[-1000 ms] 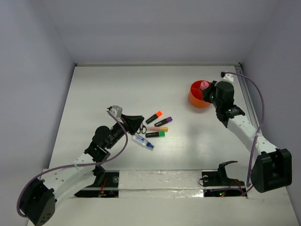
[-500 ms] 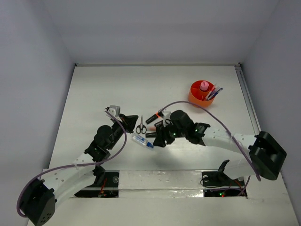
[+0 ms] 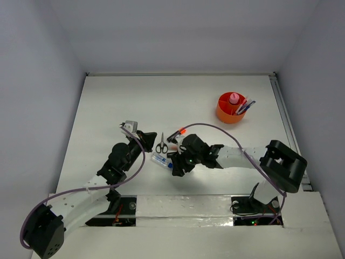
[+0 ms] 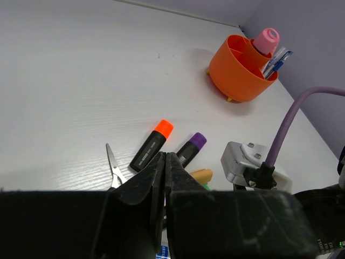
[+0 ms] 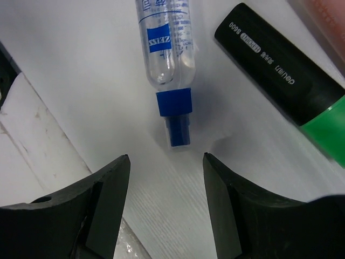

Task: Sort the stationery into containers
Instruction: Pick up the stationery from the center of the board.

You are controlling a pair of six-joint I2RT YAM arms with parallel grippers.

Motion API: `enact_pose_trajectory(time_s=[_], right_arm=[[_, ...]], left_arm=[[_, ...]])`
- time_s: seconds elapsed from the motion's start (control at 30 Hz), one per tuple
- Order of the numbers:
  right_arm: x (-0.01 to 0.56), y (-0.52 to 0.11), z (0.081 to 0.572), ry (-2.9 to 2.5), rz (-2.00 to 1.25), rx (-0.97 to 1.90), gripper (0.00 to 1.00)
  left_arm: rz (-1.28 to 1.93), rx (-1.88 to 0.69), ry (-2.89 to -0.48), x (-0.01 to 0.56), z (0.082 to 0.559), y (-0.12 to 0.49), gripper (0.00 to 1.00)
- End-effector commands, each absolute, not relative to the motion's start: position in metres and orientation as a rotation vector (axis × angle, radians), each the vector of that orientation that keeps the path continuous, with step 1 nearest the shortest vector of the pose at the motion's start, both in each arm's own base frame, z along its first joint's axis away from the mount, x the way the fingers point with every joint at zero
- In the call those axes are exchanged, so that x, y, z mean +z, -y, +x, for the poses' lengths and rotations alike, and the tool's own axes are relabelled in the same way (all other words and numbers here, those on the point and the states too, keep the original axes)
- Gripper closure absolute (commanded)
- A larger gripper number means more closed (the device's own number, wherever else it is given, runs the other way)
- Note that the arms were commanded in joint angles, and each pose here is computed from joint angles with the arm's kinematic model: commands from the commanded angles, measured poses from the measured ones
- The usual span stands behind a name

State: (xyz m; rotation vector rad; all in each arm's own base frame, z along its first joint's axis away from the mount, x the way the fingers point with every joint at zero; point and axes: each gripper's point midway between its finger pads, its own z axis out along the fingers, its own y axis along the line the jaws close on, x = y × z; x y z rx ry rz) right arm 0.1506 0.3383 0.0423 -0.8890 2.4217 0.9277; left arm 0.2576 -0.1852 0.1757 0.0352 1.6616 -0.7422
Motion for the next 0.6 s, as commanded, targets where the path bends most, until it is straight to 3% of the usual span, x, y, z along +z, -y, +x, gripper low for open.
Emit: enact_pose_trajectory(time_s=[0.0, 0.37, 0.57], right_arm=[[0.062, -0.365, 0.175, -2.286, -0.883, 0.933, 0.37], [0.045, -0.370, 0.181, -2.298, -0.891, 0.914, 0.39], [0.048, -0.369, 0.177, -2.300, -0.900, 0.928, 0.51]], left_arm=[[0.018, -0.766, -1.580, 0.207, 0.263, 0.186, 1.00], [0.030, -0.784, -1.588, 0.205, 0.263, 0.190, 1.00], [0.026, -0.783, -1.590, 0.204, 0.265, 0.189, 1.00]])
